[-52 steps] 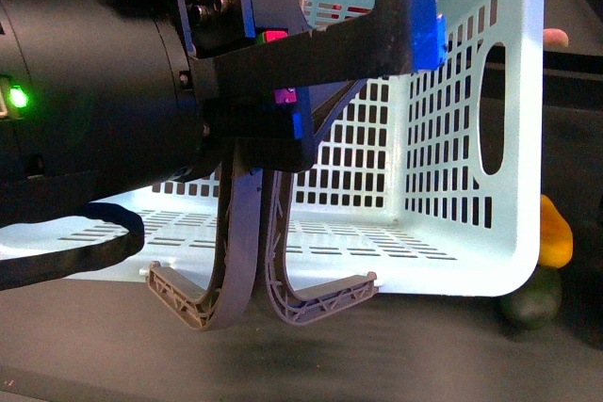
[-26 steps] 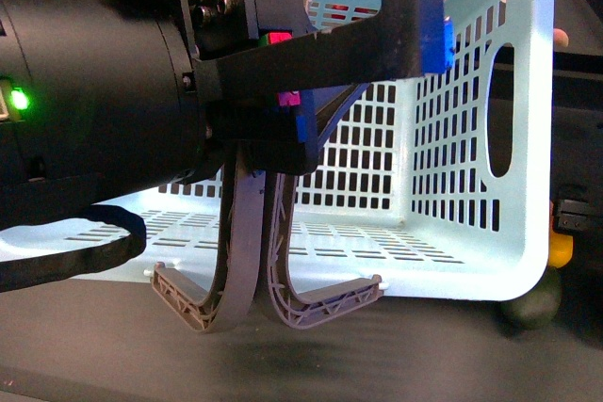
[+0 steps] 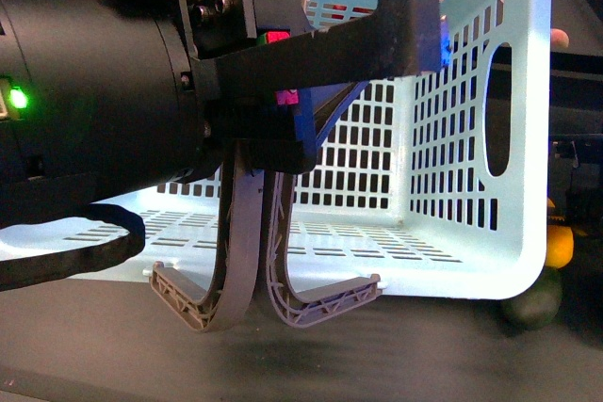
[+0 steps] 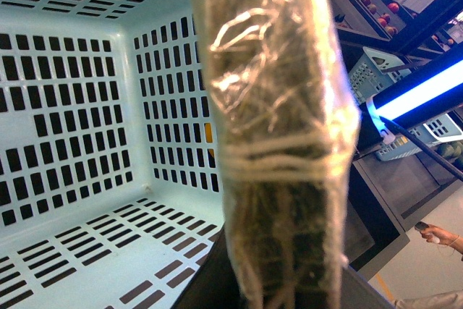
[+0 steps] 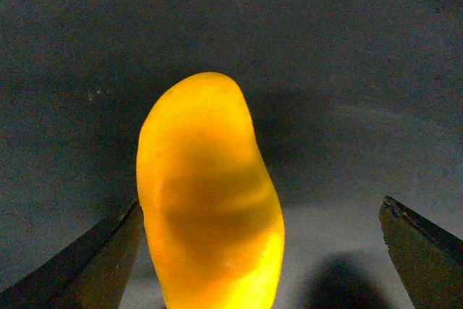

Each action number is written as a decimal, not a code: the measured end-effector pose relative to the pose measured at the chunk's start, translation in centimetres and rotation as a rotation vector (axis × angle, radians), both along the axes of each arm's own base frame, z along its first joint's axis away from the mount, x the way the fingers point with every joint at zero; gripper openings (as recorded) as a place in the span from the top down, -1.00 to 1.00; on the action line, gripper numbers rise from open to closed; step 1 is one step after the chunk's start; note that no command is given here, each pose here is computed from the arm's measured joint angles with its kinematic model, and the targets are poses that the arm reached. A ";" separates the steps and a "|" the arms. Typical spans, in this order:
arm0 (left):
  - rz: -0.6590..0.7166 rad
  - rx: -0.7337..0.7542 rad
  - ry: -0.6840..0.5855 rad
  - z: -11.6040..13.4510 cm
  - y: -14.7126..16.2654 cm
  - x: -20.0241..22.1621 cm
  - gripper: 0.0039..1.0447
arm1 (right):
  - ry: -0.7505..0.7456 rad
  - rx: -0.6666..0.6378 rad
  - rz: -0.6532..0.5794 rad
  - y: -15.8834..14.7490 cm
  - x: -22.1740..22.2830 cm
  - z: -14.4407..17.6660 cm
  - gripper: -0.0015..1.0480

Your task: Pick mango with right arm and hold basket with left

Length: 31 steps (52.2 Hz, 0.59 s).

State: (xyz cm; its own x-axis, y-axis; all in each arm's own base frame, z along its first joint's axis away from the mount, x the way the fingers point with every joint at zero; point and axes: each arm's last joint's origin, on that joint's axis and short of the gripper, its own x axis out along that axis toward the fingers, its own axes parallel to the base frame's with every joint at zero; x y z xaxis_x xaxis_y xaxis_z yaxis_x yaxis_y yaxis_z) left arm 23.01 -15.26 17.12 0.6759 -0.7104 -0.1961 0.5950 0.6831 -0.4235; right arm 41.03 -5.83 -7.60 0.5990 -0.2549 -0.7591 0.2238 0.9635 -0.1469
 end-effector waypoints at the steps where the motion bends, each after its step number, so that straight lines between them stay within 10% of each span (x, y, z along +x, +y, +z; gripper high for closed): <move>1: 0.000 0.000 0.000 0.0 0.0 0.0 0.86 | 0.002 -0.003 -0.001 0.1 0.1 -0.2 -0.85; 31: 0.000 0.000 0.000 0.0 0.0 0.0 0.86 | 0.034 -0.038 -0.030 0.2 0.4 -2.5 -0.85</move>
State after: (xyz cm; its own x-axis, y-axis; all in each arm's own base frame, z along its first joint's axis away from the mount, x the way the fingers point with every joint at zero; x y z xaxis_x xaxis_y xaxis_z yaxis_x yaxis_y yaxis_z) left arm 23.01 -15.26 17.12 0.6759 -0.7104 -0.1961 0.5950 0.6831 -0.4235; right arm 41.39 -5.59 -10.08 0.5646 -0.3009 -0.7686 0.2465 0.9502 -0.1909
